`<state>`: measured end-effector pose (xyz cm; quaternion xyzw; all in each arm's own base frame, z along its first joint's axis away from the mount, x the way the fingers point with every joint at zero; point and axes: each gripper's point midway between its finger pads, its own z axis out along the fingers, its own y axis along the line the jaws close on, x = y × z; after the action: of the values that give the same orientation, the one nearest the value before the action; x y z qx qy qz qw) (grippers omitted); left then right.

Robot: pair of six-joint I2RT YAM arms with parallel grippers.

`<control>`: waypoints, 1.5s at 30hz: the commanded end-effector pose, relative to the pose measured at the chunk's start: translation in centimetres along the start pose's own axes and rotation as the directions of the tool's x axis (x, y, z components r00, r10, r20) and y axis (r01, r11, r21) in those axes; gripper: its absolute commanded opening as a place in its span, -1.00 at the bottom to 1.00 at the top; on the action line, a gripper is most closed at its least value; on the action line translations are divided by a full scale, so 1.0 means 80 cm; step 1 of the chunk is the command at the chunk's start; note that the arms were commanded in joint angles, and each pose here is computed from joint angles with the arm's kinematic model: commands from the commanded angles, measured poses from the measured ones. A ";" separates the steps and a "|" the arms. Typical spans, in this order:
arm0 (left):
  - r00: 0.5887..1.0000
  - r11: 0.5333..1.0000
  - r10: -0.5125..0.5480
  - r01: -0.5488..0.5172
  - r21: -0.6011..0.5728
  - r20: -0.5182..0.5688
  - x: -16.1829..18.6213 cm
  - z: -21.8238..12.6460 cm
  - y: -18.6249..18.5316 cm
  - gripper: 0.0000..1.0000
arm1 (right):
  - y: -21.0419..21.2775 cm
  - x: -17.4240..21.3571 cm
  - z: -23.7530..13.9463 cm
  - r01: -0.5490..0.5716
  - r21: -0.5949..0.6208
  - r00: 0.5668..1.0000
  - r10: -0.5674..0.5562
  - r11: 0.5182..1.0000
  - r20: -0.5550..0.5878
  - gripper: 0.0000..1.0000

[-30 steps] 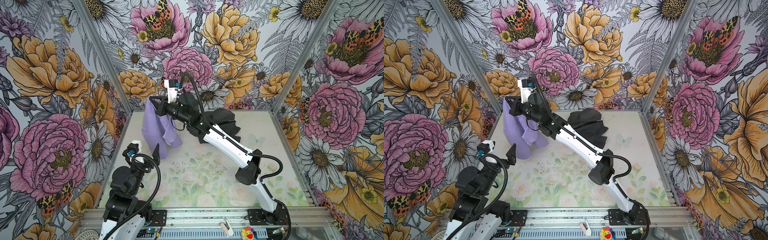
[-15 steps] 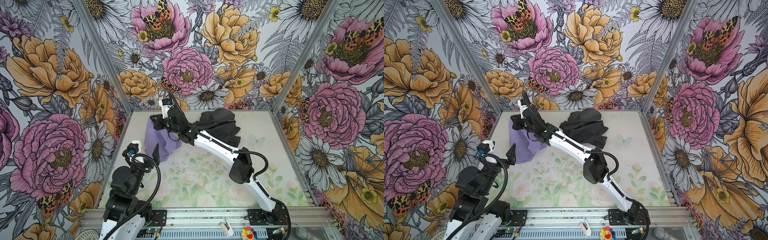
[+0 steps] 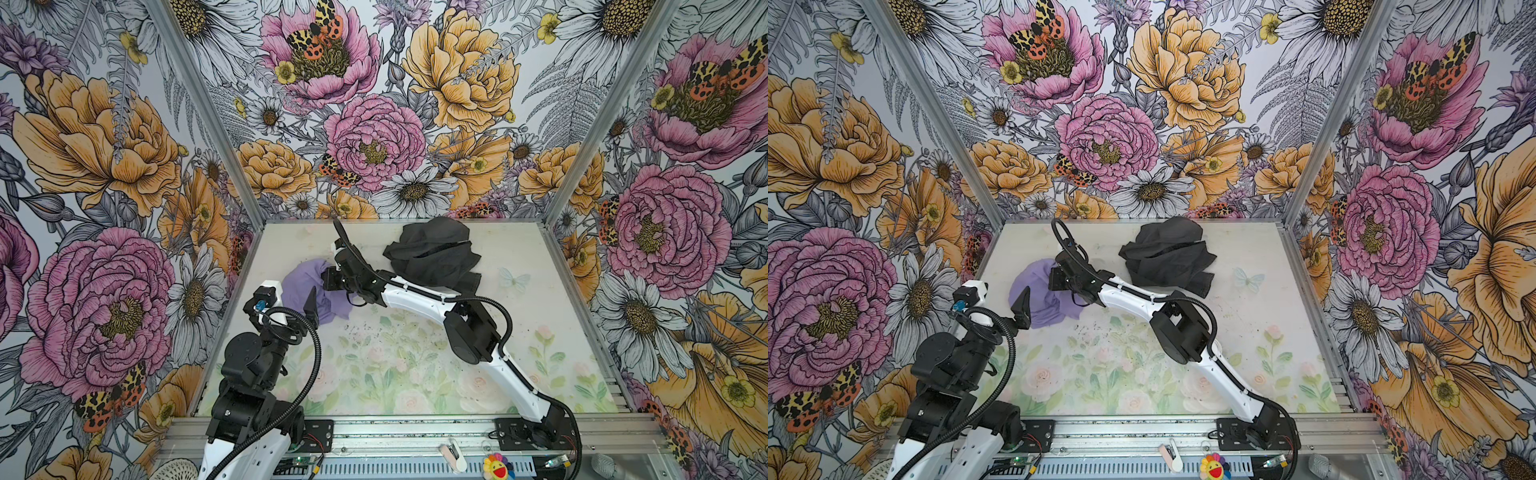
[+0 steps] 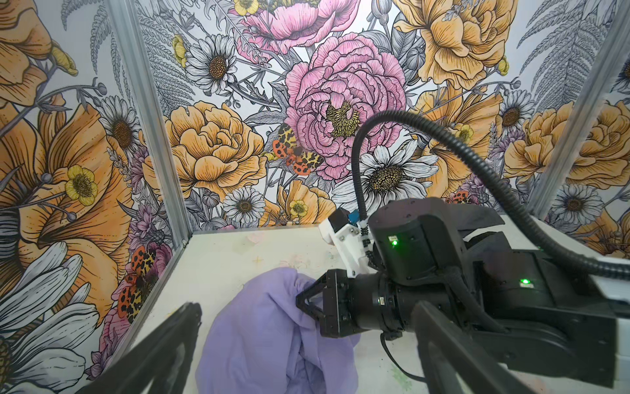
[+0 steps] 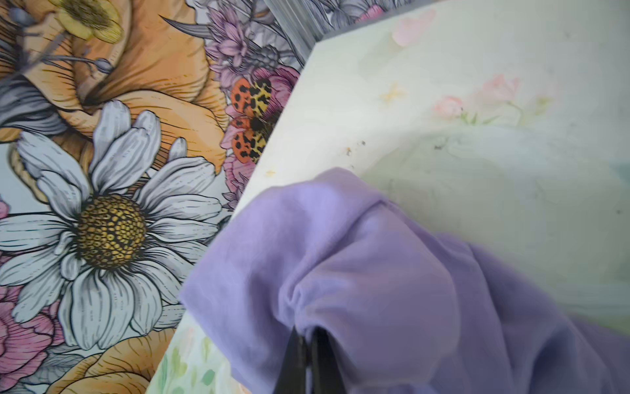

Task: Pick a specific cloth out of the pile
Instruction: 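Lower the lavender cloth onto the table and open the right gripper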

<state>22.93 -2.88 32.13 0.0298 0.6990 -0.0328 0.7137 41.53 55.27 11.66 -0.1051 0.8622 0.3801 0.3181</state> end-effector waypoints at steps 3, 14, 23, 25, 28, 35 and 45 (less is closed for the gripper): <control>1.000 0.999 0.015 -0.015 -0.032 0.000 0.004 0.000 0.008 0.97 | -0.054 0.043 0.018 -0.006 0.095 0.997 0.013 0.995 -0.077 -1.00; 1.000 0.999 0.016 -0.016 -0.038 -0.005 0.005 0.001 0.009 0.97 | -0.105 0.134 0.041 0.063 0.191 0.973 -0.018 0.980 -0.229 -1.00; 1.000 0.999 0.016 -0.016 -0.040 -0.006 0.006 0.002 0.010 0.97 | -0.108 0.152 0.041 0.081 0.207 0.962 -0.023 0.975 -0.271 -1.00; 1.000 0.999 0.015 -0.016 -0.040 -0.006 0.006 0.002 0.010 0.97 | -0.103 0.148 0.039 0.077 0.196 0.963 -0.022 0.978 -0.268 -0.99; 1.000 0.999 0.014 -0.014 -0.040 -0.006 0.006 0.002 0.010 0.97 | -0.091 0.137 0.036 0.075 0.177 0.967 -0.028 0.981 -0.255 -0.98; 1.000 0.999 0.016 -0.016 -0.041 -0.006 0.006 0.002 0.010 0.97 | -0.038 0.099 0.021 0.089 0.097 0.977 -0.068 0.991 -0.200 -0.88; 1.000 0.999 0.015 -0.015 -0.038 -0.010 0.007 0.002 0.009 0.97 | 0.034 0.023 -0.038 0.121 0.027 0.990 -0.119 0.992 -0.072 -0.41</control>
<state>22.98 -2.60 32.09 0.0250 0.6996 -0.0278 0.7135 38.22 54.75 6.91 -0.1520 0.8943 0.3167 0.2772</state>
